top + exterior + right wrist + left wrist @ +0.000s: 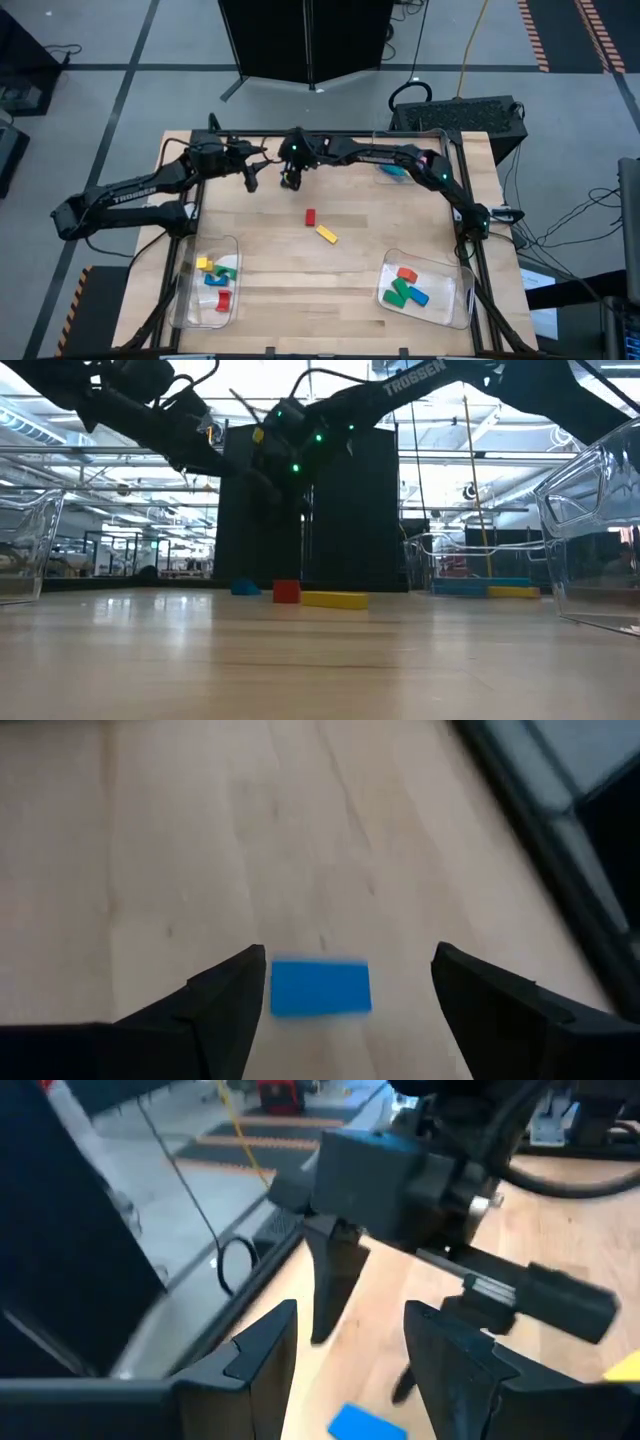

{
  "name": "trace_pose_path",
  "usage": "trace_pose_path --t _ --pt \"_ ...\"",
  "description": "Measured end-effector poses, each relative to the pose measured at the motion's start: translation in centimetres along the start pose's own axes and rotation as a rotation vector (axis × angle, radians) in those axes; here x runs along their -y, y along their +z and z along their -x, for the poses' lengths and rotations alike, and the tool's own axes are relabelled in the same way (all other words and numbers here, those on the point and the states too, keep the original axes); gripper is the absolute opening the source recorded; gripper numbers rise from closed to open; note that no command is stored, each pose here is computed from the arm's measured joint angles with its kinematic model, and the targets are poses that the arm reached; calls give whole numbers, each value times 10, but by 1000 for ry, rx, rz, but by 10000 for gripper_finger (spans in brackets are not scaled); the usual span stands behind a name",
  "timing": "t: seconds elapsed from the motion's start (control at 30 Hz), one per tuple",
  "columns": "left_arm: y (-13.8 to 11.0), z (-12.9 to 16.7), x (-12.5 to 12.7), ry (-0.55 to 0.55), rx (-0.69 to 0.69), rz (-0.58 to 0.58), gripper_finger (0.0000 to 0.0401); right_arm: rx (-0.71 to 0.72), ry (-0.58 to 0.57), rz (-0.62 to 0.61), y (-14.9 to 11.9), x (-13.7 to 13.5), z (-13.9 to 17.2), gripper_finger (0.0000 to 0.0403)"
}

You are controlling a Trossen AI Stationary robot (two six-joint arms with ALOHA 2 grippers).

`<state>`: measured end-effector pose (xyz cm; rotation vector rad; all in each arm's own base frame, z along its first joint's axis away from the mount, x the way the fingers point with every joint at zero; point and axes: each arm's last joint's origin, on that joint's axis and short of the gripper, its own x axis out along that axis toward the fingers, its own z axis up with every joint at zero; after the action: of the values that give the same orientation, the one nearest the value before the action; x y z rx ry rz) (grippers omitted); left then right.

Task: Sort blocks by size
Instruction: Put the red triangle block into the bottom right transparent bin

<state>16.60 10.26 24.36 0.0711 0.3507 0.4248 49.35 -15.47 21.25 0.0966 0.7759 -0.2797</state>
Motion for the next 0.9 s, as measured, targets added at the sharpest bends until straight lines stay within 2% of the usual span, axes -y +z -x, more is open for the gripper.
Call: trace_pose_path --t 0.13,0.4,0.67,0.8,0.9 --pt "-6 -3 -1 8 -54 148 187 -155 1 3 -17 1 -2 279" --pt "-33 -39 4 -9 -246 332 187 -303 9 29 -21 2 25 279" --pt "-48 -62 15 -43 -302 342 187 -462 49 92 -27 2 58 279" --pt "-49 -62 17 -54 -314 335 187 -438 228 109 -44 -7 54 279" --pt "-49 -59 19 -59 -336 328 187 -453 312 82 -73 -21 45 279"
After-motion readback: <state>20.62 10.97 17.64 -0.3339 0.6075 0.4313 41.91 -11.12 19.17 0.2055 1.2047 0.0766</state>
